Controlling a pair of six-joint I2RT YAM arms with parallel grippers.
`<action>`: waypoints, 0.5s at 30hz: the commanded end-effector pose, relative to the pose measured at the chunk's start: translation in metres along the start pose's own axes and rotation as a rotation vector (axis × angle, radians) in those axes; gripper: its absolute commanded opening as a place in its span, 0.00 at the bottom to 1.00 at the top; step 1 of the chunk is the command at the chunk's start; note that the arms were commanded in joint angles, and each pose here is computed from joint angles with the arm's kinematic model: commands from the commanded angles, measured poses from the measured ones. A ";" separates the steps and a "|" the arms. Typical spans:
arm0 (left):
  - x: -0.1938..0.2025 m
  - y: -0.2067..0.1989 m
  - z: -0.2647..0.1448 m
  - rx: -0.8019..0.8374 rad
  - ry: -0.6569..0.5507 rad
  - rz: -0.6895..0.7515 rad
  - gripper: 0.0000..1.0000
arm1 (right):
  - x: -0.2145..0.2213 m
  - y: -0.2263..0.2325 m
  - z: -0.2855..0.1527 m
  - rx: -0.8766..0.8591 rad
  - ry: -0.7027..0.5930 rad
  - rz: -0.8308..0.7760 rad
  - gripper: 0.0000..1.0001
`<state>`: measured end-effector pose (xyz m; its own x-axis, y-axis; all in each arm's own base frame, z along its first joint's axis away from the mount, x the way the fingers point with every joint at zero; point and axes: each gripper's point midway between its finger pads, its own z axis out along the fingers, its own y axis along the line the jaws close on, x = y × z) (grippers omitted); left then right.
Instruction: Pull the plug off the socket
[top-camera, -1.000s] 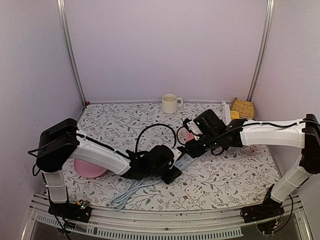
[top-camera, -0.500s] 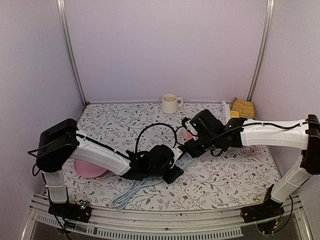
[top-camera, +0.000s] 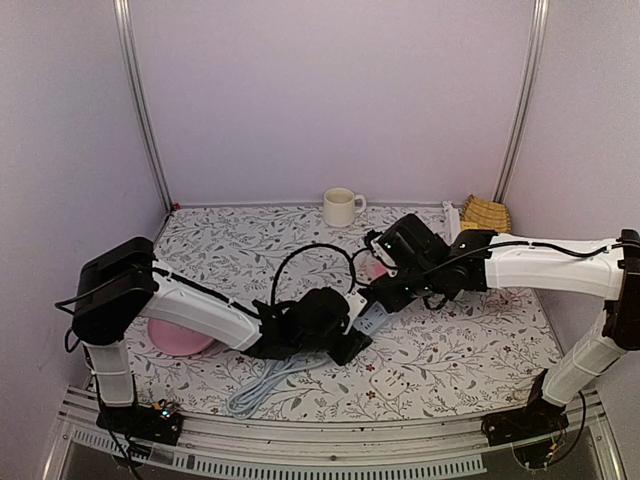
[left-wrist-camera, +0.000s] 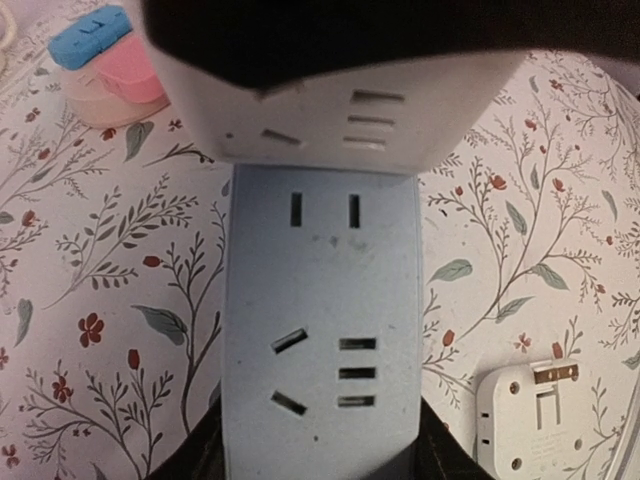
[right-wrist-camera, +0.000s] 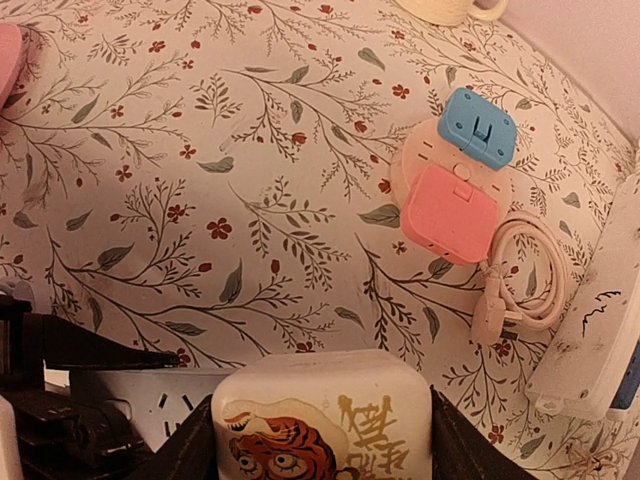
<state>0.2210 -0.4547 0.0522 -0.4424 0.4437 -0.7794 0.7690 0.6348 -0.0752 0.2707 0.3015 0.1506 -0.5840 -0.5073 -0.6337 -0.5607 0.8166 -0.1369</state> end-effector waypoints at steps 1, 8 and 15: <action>0.056 0.021 0.005 -0.065 0.188 -0.003 0.35 | -0.067 0.033 -0.038 -0.155 -0.236 0.067 0.34; 0.015 0.016 -0.018 -0.040 0.056 -0.001 0.75 | -0.053 0.037 -0.033 -0.185 -0.208 0.036 0.34; 0.001 0.017 -0.040 -0.018 -0.047 -0.015 0.79 | -0.040 0.036 -0.028 -0.188 -0.181 0.038 0.34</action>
<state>0.2133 -0.4216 0.0523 -0.4663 0.4620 -0.7544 0.7520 0.6561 -0.0630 0.2613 0.3269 0.1599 -0.5407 -0.4994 -0.6770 -0.6295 0.7740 -0.0682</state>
